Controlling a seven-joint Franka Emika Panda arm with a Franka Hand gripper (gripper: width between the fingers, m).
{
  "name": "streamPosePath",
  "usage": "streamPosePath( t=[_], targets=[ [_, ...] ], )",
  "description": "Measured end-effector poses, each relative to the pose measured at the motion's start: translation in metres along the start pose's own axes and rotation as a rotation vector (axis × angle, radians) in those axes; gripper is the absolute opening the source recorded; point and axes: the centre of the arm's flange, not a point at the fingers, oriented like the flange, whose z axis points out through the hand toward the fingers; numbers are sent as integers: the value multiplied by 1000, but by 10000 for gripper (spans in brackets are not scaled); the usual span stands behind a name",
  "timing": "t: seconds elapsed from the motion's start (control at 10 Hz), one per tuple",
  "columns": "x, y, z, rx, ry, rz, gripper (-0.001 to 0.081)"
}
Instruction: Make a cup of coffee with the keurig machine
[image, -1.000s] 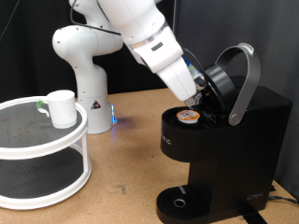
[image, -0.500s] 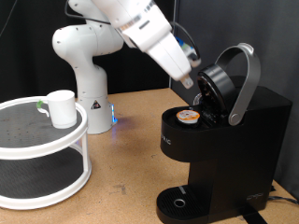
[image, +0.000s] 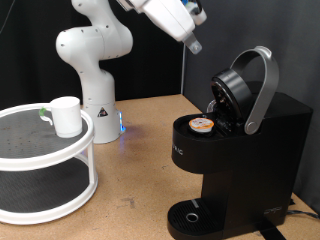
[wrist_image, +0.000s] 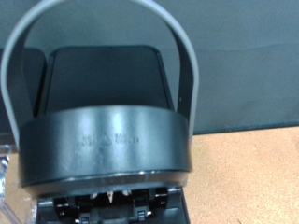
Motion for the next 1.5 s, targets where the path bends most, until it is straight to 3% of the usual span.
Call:
streamPosePath(
  t=[0.4,0.8,1.0,1.5],
  targets=[
    [6,-5,-1,23,-24,-1,800],
    [52,-36,20,47,51,-39,800],
    [67,-50,31,34,57,-46,800],
    [73,-62,40,64,49,-66,800]
  ],
)
